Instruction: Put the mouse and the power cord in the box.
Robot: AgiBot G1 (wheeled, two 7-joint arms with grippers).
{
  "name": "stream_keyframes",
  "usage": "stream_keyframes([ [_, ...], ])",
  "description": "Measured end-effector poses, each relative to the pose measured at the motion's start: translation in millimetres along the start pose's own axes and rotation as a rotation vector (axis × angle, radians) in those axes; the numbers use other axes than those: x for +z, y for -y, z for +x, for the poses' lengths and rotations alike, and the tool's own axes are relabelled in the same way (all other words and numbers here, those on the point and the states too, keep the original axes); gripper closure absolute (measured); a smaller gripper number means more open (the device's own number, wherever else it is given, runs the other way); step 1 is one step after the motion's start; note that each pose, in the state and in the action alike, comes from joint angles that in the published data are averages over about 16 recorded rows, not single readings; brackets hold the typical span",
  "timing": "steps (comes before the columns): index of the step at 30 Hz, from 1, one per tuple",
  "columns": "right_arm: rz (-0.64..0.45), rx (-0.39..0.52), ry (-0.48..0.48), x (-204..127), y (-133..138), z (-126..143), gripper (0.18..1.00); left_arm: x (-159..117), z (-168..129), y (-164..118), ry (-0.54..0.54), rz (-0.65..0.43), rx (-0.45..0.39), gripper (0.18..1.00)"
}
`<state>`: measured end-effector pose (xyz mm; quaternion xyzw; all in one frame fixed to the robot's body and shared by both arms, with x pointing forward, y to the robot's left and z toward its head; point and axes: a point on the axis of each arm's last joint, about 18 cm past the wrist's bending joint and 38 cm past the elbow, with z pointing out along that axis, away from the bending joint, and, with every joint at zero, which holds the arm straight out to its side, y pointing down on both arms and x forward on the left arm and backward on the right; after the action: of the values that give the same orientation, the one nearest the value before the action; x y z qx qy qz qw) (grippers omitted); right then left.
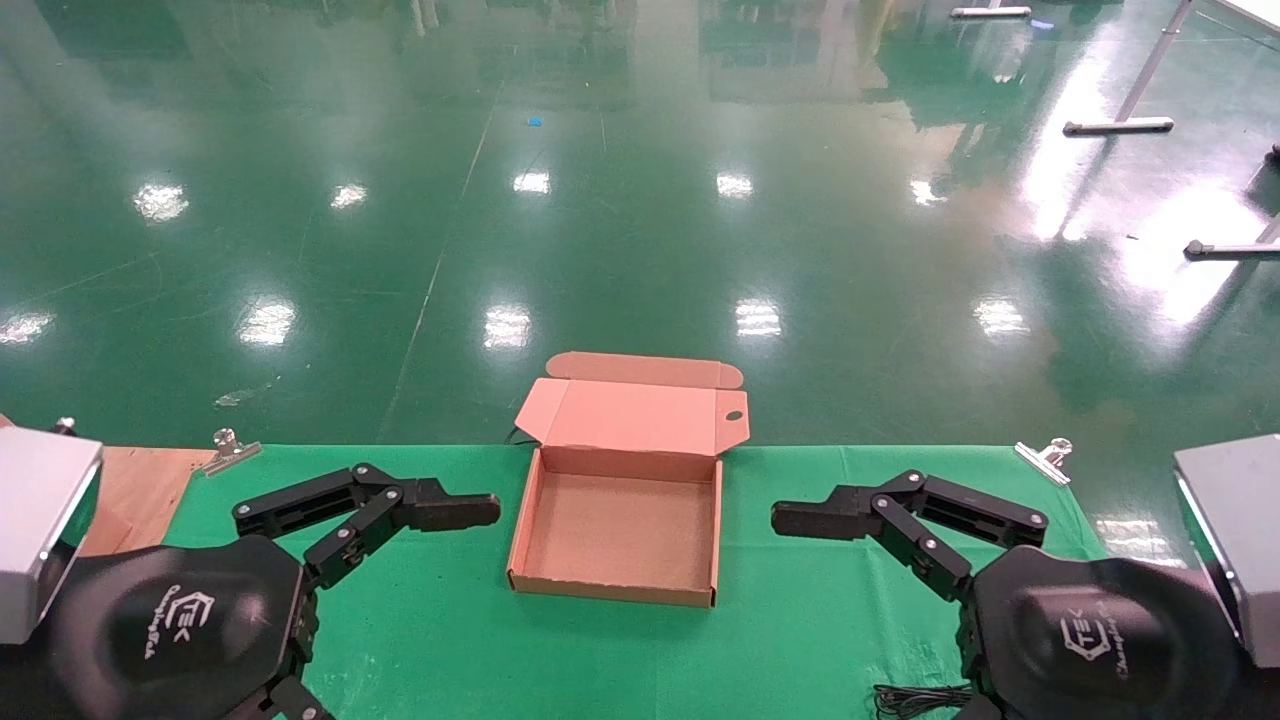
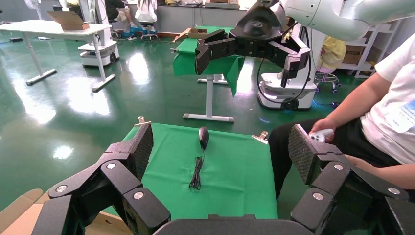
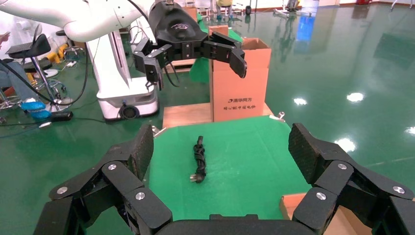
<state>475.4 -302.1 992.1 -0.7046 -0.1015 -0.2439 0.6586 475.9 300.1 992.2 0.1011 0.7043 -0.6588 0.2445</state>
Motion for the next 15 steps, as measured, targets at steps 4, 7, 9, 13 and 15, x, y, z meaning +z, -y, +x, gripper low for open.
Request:
stream_keyframes([
  [4, 0.000, 0.000, 0.000, 0.0, 0.0, 0.0, 0.178, 0.0, 0.0, 0.0, 0.000, 0.000, 0.000, 0.184],
  [7, 0.000, 0.000, 0.000, 0.0, 0.0, 0.0, 0.178, 0.0, 0.0, 0.0, 0.000, 0.000, 0.000, 0.184],
  [9, 0.000, 0.000, 0.000, 0.0, 0.0, 0.0, 0.178, 0.0, 0.0, 0.0, 0.000, 0.000, 0.000, 0.184],
  [13, 0.002, 0.001, -0.001, -0.2, 0.3, 0.1, 0.178, 0.0, 0.0, 0.0, 0.000, 0.000, 0.000, 0.184],
  [15, 0.004, 0.002, -0.002, -0.5, 0.6, 0.3, 0.178, 0.0, 0.0, 0.0, 0.000, 0.000, 0.000, 0.184],
])
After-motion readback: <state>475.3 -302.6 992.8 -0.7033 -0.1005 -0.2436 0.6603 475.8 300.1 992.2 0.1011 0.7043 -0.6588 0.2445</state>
